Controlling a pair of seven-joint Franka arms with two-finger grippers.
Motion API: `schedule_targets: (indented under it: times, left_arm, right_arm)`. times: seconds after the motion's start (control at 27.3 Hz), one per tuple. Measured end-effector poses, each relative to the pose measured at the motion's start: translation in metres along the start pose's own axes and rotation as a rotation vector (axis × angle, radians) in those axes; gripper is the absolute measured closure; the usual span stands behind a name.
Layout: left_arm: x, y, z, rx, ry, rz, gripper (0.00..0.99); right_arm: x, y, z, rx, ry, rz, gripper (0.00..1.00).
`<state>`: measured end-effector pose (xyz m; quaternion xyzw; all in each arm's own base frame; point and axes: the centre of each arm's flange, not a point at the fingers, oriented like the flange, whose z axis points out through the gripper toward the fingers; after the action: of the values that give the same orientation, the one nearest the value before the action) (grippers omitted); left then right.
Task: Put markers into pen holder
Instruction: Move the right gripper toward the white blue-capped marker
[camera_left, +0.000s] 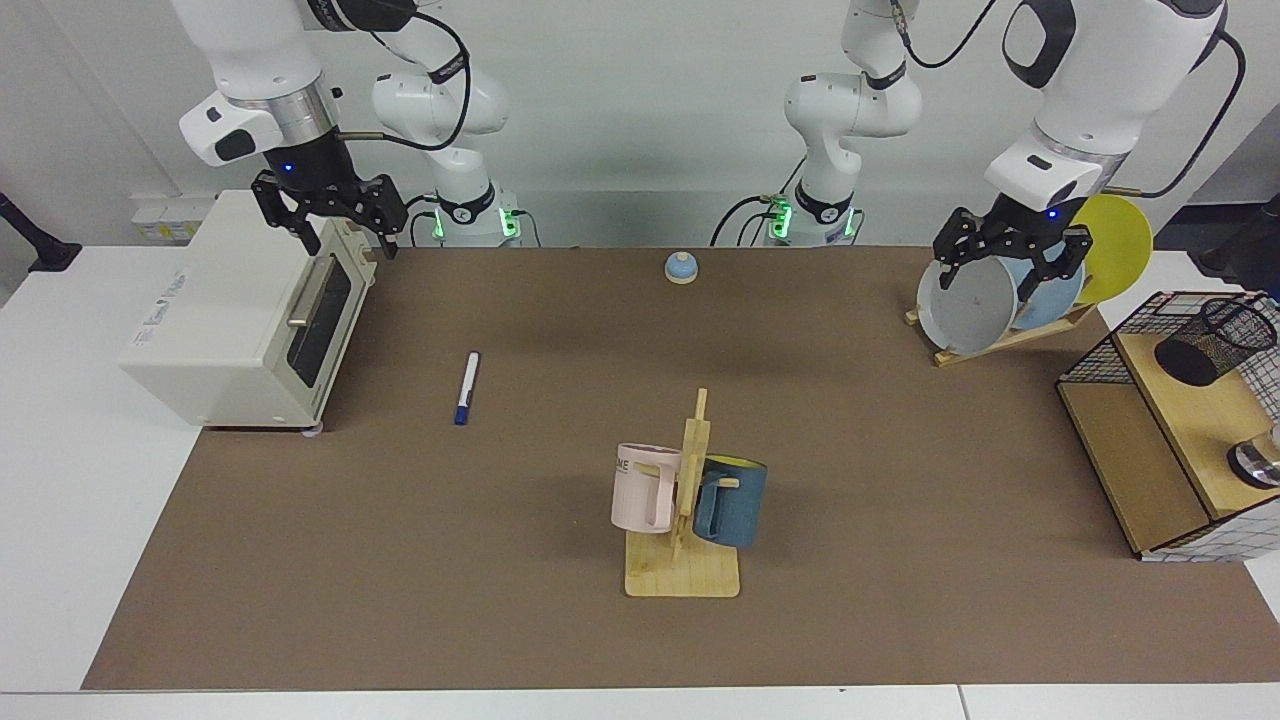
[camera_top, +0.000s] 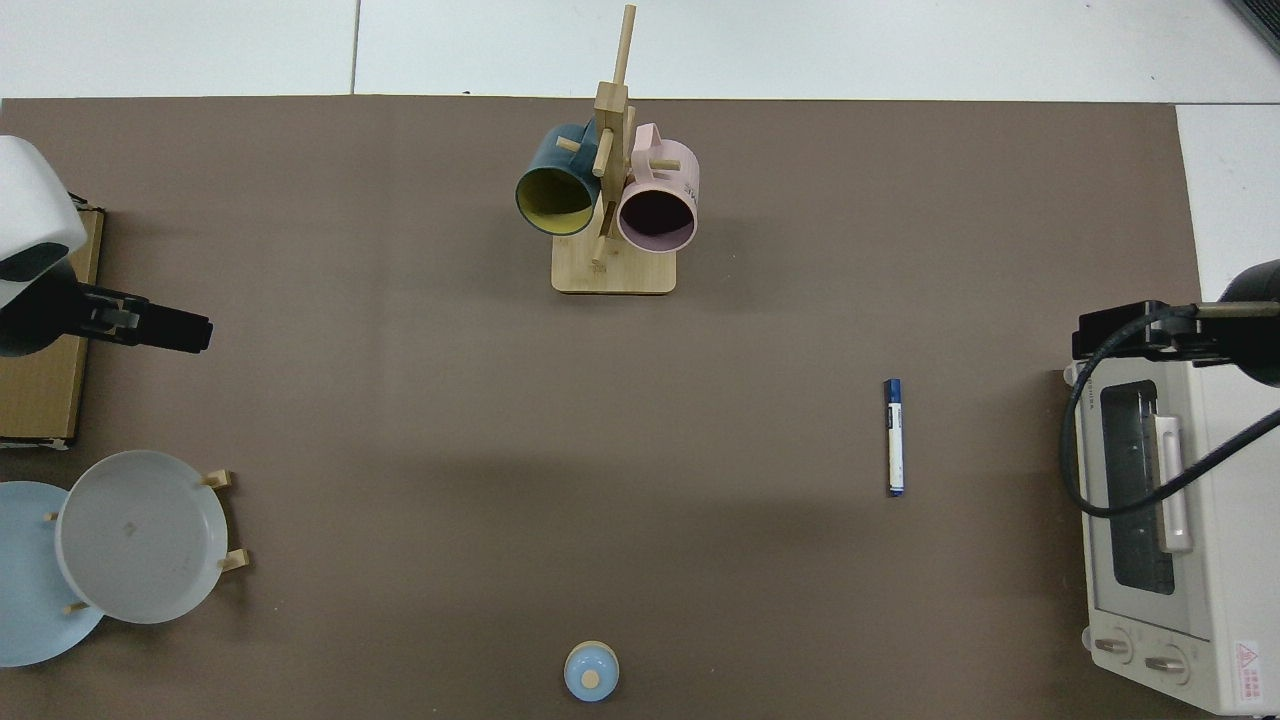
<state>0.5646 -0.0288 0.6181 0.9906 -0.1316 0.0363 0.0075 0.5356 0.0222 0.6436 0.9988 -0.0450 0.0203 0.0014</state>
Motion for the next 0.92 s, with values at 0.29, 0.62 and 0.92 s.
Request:
schedule_targets:
  times: [0.29,0.62,0.92]
  left_arm:
    - [0.000,0.000,0.000,0.000,-0.001,0.000,0.000]
    - [-0.001,0.000,0.005,-0.002,-0.011,0.000,0.000]
    - [-0.003,0.001,0.015,-0.007,-0.031,0.001,0.000]
  right_arm:
    - [0.000,0.001,0.004,-0.001,-0.008,0.001,0.00]
    - [0.005,-0.001,0.034,-0.001,-0.012,-0.001,0.00]
    - [0.010,-0.008,0.103,-0.002,-0.041,-0.014,0.00]
